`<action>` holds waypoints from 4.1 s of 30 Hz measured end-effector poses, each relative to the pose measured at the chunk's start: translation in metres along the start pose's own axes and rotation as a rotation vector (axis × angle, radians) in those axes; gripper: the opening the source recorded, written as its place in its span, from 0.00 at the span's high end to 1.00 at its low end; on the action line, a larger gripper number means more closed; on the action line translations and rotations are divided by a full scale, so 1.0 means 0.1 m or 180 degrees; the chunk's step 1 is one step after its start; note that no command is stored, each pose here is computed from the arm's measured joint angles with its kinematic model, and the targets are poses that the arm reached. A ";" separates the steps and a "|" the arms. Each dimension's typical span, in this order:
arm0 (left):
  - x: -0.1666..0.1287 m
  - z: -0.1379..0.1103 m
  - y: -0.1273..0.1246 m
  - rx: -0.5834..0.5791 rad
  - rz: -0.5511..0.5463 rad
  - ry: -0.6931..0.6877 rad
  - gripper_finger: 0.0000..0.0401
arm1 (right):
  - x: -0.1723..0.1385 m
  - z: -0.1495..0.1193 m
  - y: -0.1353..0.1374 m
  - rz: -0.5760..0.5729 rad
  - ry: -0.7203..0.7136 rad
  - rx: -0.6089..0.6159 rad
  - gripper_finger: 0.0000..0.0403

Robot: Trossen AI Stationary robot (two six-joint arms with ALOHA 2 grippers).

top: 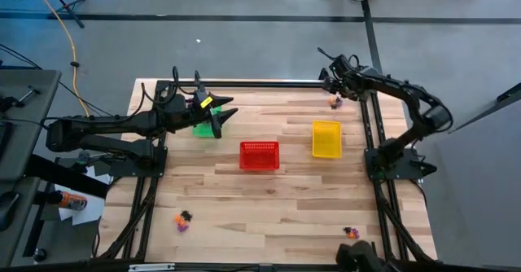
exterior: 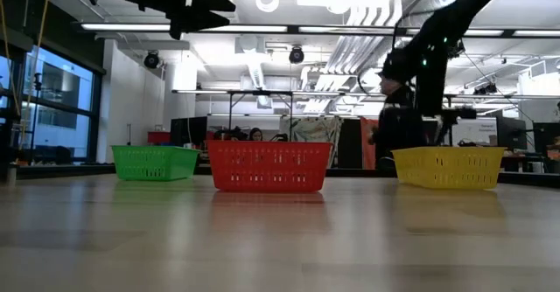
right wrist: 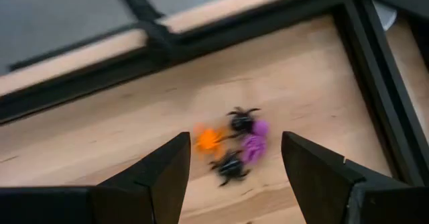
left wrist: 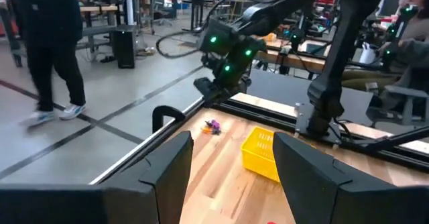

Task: Sort Halloween decoration
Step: Put the purple skeleton toy into the green bin

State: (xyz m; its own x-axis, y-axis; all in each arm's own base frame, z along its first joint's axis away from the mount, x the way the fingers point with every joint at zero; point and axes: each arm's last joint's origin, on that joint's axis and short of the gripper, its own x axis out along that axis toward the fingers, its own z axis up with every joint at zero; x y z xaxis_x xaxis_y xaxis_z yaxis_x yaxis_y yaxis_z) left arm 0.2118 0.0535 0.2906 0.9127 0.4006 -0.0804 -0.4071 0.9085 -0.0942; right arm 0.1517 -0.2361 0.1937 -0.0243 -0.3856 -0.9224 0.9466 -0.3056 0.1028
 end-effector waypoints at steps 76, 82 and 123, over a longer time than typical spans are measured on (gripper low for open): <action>0.03 0.02 0.40 0.0319 0.0643 0.0042 0.51 | 0.14 -0.26 -0.06 -0.0195 0.1061 -0.1048 0.60; 0.03 0.02 0.40 0.0318 0.0643 0.0042 0.51 | 0.28 -0.16 -0.13 -0.0090 0.1317 -0.1275 0.60; 0.03 0.02 0.40 0.0150 0.0642 0.0025 0.51 | 0.47 -0.36 0.06 -0.0338 0.1219 -0.2279 0.73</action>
State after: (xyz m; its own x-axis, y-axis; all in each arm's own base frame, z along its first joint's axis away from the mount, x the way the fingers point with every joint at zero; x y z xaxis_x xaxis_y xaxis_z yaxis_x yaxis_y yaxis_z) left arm 0.1982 0.0908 0.2887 0.8125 0.5743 -0.1007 -0.5793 0.8146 -0.0289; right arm 0.1680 -0.2242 0.1378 -0.1366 -0.0220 -0.9904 0.9245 0.3562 -0.1354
